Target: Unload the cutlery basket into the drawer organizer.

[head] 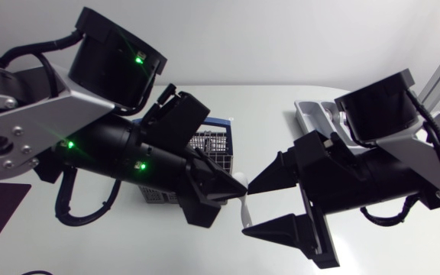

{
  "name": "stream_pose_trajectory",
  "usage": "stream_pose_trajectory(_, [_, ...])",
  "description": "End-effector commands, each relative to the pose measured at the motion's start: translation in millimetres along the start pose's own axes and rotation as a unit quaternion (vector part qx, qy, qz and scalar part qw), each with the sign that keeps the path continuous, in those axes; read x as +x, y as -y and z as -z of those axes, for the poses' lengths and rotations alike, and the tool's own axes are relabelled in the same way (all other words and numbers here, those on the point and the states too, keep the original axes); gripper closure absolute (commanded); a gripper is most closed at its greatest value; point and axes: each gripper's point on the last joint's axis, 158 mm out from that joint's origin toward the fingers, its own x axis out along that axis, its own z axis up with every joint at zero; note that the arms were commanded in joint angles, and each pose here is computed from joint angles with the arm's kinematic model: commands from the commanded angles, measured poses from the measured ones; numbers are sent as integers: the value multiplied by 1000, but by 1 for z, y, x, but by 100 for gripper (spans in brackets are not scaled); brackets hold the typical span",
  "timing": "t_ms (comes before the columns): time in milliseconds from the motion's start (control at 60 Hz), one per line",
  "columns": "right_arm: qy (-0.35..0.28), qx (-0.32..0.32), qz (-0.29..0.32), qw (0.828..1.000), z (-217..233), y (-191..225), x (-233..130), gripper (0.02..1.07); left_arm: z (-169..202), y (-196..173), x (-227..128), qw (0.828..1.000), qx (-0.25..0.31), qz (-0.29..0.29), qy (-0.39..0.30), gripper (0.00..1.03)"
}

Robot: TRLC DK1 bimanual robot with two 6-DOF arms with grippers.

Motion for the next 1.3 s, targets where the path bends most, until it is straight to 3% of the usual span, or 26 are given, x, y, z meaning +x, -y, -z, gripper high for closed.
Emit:
stream_pose_trajectory(0, [9, 6, -6, 1000, -11, -1, -1, 39, -8, 6, 1, 1000, -2, 11, 2, 99])
stream_pose_trajectory(417, [0, 23, -21, 1000, -7, 2, 7, 92, -8, 5, -1, 1000, -2, 9, 5, 99])
stream_pose_trajectory(583, [1, 29, -18, 999, -8, 4, 6, 101, -8, 6, -1, 1000, -2, 9, 4, 99])
stream_pose_trajectory(800, [-1, 36, -16, 999, -8, 4, 2, 102, -11, 6, -6, 1000, -2, 7, 11, 97])
stream_pose_trajectory(850, [-2, 37, -15, 999, -7, 3, 1, 102, -13, 5, -8, 1000, -1, 5, 15, 89])
stream_pose_trajectory(917, [-8, 41, -17, 999, -4, 1, 2, 102, -22, 2, -15, 1000, -1, -1, 27, 41])
stream_pose_trajectory(950, [-10, 42, -18, 999, -3, 0, 2, 102, -23, 1, -16, 1000, -3, -2, 29, 32])
stream_pose_trajectory(983, [-14, 46, -18, 999, 0, 0, 2, 102, -29, -1, -21, 999, -6, -6, 39, 11])
stream_pose_trajectory(1033, [-18, 49, -19, 998, 3, -1, 2, 102, -35, -3, -25, 999, -9, -9, 47, 4])
stream_pose_trajectory(1283, [-45, 65, -3, 997, 23, 3, -3, 102, -68, -19, -50, 993, -39, -43, 104, 4])
